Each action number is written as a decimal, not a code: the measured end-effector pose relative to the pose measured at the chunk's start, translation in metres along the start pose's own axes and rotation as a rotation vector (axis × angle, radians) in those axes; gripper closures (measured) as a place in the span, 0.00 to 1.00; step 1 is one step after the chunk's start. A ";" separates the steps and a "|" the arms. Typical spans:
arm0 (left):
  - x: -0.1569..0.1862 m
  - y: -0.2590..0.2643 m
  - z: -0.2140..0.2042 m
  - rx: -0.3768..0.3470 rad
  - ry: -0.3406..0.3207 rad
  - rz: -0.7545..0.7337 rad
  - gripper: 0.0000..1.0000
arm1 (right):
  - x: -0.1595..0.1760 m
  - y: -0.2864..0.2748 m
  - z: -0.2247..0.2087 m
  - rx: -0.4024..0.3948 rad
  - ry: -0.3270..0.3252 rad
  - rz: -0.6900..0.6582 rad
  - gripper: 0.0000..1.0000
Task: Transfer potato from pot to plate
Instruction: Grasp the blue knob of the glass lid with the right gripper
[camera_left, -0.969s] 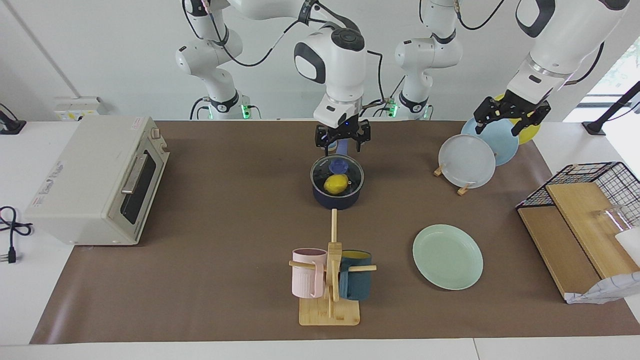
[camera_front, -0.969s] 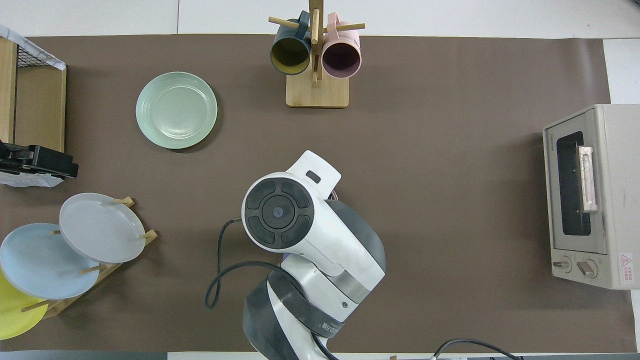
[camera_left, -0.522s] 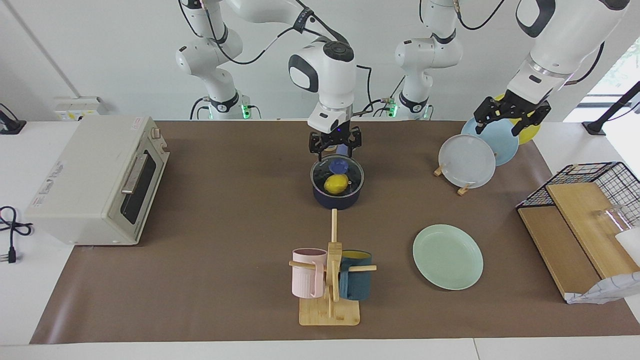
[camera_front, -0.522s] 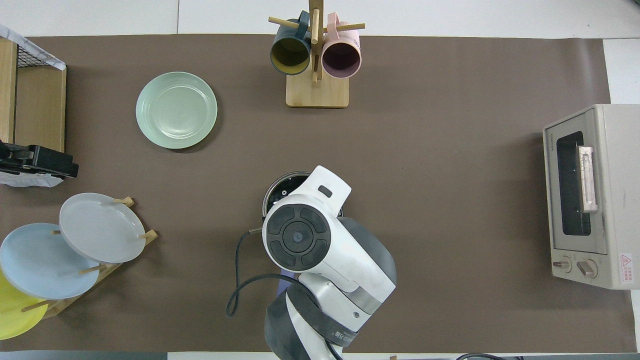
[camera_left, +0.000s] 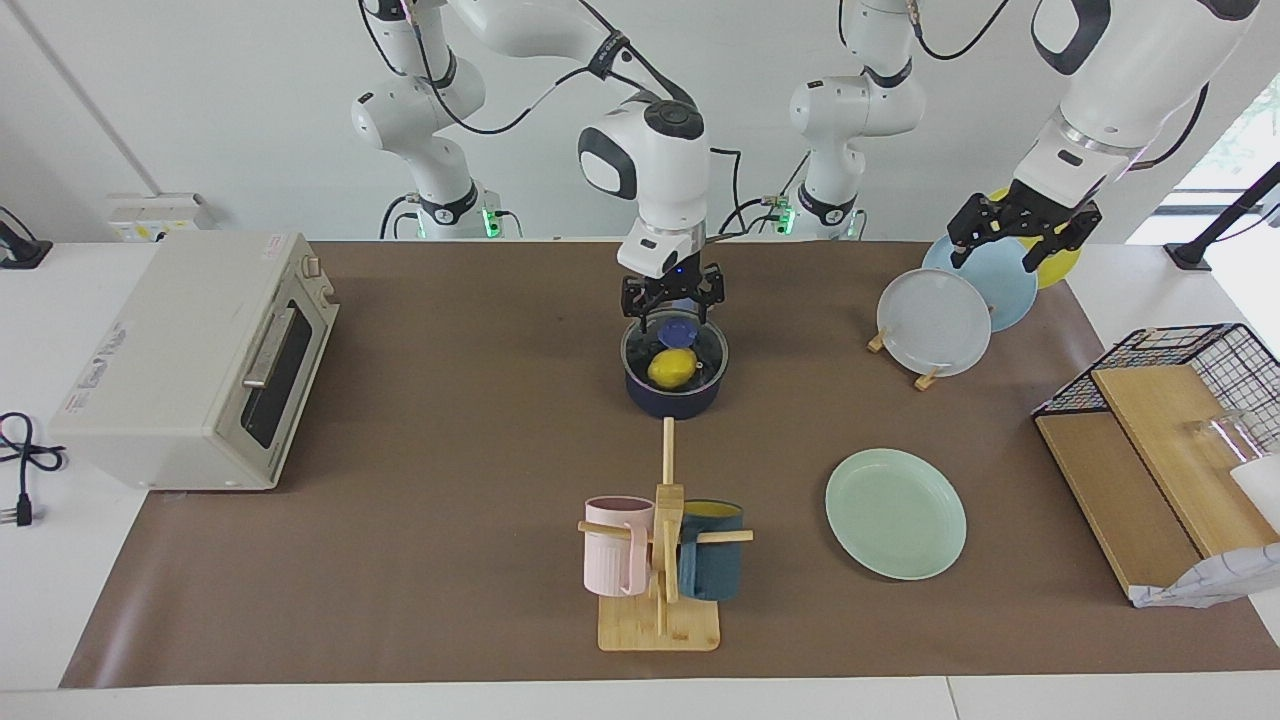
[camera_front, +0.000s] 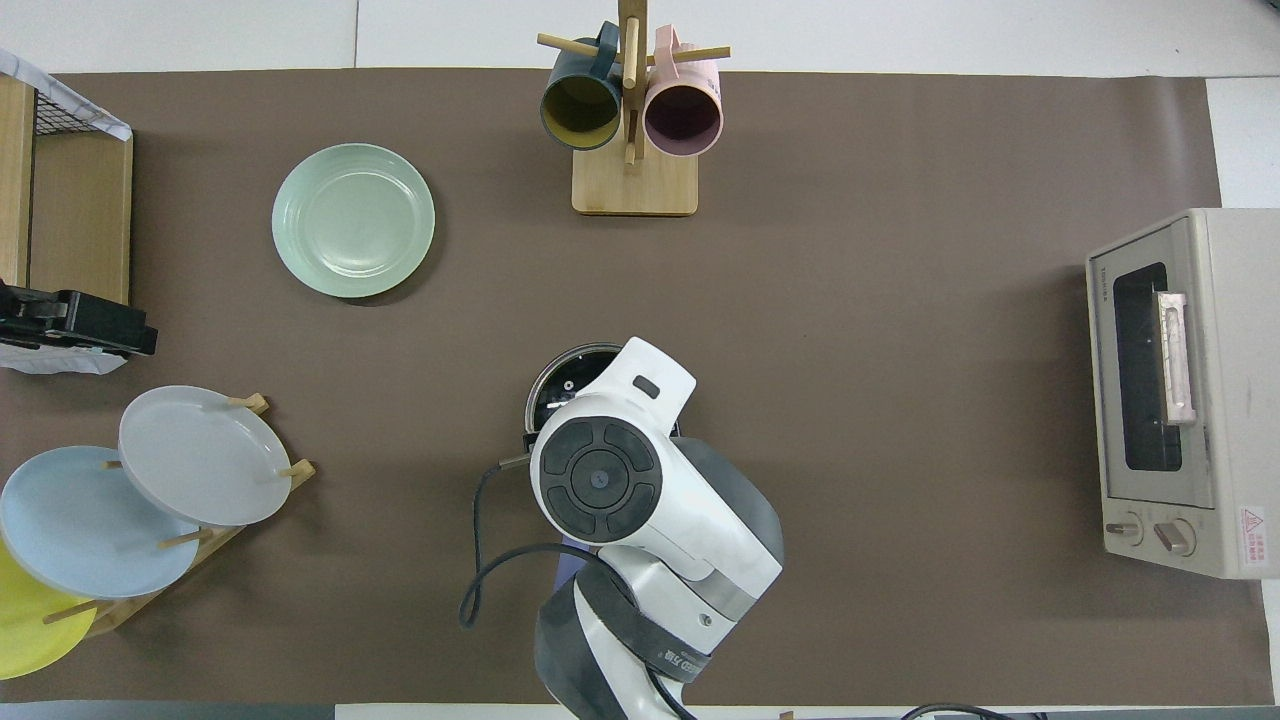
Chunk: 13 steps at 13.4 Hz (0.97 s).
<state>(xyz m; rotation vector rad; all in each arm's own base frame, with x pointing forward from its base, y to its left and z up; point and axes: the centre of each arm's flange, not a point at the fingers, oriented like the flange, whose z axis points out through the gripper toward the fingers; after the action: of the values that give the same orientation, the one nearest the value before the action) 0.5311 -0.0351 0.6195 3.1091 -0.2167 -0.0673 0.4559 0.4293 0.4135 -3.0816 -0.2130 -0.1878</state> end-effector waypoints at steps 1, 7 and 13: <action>0.000 0.000 0.000 0.000 0.000 0.000 0.00 | 0.000 0.000 0.001 -0.002 0.004 -0.004 0.00; 0.000 0.000 0.000 0.000 0.000 0.000 0.00 | 0.002 -0.001 0.017 -0.032 0.017 -0.033 0.00; 0.000 0.000 0.000 0.000 0.000 0.001 0.00 | 0.004 -0.003 0.016 -0.020 0.031 -0.033 0.01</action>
<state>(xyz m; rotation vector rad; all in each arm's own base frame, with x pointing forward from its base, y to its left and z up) 0.5311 -0.0356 0.6195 3.1090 -0.2180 -0.0673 0.4612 0.4337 0.3983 -3.0946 -0.2620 -0.2400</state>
